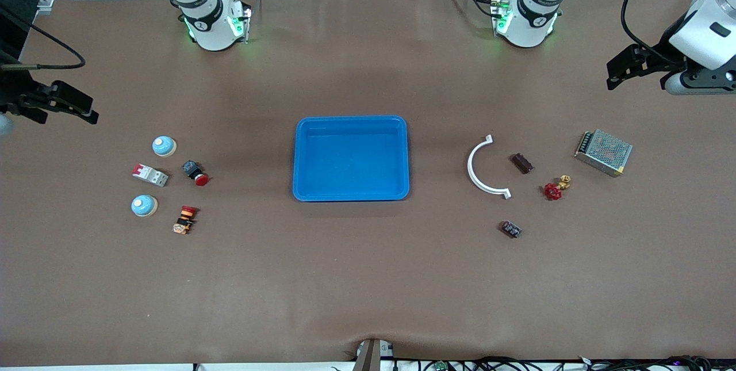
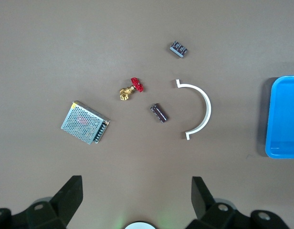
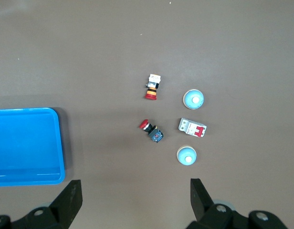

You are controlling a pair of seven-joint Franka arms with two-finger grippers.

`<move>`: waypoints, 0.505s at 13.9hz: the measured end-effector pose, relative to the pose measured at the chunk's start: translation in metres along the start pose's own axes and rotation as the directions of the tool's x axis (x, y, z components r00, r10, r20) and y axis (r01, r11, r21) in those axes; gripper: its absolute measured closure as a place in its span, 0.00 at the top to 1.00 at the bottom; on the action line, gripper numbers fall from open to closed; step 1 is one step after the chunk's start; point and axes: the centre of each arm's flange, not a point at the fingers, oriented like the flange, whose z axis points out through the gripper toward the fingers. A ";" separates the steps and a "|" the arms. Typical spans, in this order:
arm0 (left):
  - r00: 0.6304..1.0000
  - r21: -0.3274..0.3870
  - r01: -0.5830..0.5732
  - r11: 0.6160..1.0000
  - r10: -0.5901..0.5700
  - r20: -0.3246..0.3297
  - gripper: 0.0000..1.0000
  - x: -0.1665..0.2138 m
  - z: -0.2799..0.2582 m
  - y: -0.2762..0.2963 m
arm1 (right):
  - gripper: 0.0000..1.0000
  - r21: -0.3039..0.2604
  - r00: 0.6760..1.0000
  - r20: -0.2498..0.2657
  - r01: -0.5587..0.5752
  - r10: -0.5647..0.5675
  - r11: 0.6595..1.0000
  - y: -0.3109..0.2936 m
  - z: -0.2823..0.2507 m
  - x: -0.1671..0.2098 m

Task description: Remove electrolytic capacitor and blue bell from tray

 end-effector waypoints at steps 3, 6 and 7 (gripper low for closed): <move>1.000 -0.001 0.006 1.000 -0.006 -0.008 1.00 0.001 -0.002 -0.003 | 1.00 0.000 1.000 0.015 0.004 -0.004 1.000 0.000 0.010 0.006; 1.000 -0.002 0.005 1.000 -0.005 -0.019 1.00 0.001 -0.005 -0.003 | 1.00 0.000 1.000 0.020 0.005 -0.005 1.000 0.000 0.014 0.008; 1.000 -0.003 0.004 1.000 -0.004 -0.024 1.00 0.001 -0.007 -0.003 | 1.00 0.000 1.000 0.020 0.005 -0.005 1.000 0.000 0.014 0.008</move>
